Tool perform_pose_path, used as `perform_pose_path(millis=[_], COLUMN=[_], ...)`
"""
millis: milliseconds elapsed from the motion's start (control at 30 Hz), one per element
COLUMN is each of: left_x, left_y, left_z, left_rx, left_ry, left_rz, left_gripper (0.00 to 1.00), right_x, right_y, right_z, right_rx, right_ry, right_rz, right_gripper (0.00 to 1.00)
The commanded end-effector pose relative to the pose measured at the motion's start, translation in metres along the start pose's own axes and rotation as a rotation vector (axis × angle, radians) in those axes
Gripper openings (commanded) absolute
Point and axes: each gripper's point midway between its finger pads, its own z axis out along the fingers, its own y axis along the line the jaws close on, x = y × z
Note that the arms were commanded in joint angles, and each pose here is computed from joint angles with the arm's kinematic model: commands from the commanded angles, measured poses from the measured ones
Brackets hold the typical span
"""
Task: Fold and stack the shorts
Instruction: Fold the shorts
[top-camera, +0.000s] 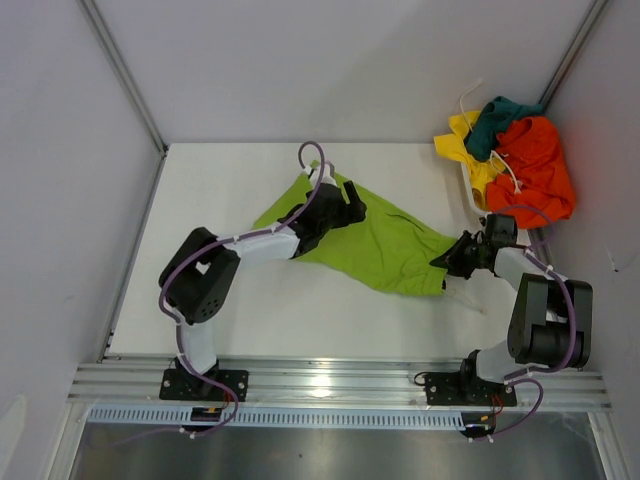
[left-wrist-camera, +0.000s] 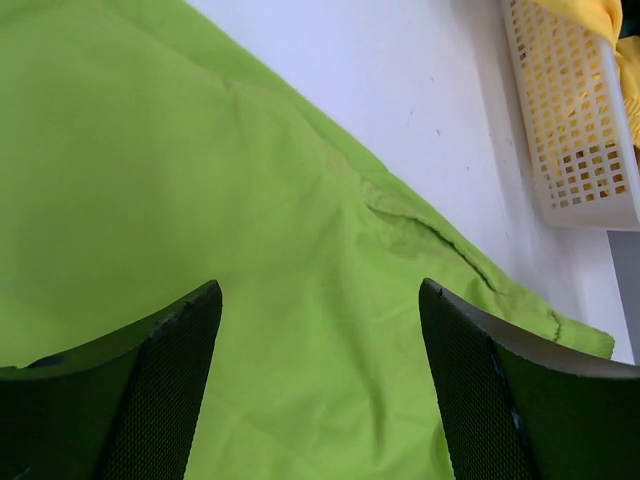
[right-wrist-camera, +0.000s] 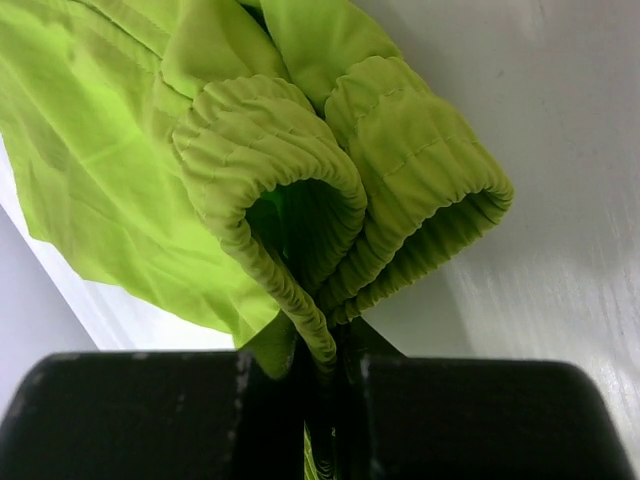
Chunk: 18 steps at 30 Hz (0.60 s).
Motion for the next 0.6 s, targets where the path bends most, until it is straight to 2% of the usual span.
perform_pose_path(millis=[0,33,167,267,367,400,433,567], left_x=[0.000,0.016,0.029,0.038,0.038,0.035,0.032,0.028], left_y=[0.000,0.005,-0.010,-0.022,-0.031,-0.035,-0.039,-0.053], left_z=[0.012,0.019,0.031,0.037,0.044,0.046,0.048,0.056], left_rx=[-0.032,-0.029,0.048,0.126,0.172,0.182,0.195,0.241], left_ry=[0.045,0.094,0.149,0.176,0.157,0.146,0.130,0.120], left_rz=[0.129,0.167,0.183,0.154,0.109,0.090,0.081,0.036], left_gripper=[0.81,0.81,0.77,0.64,0.39,0.27,0.23,0.16], right_x=[-0.003,-0.002,0.003,0.006,0.009,0.010,0.011,0.012], right_y=[-0.003,-0.005,-0.012,-0.015,-0.017,-0.017,-0.017,-0.018], right_z=[0.006,0.007,0.013,0.016,0.018,0.019,0.019,0.018], right_rx=[-0.018,-0.016,-0.011,-0.012,-0.016,-0.016,-0.018,-0.014], right_ry=[-0.024,-0.026,-0.018,-0.009,0.000,0.003,0.006,0.008], right_rz=[-0.031,-0.035,-0.032,-0.030,-0.025,-0.025,-0.026,-0.033], right_gripper=[0.00,0.00,0.00,0.00,0.00,0.00,0.00,0.00])
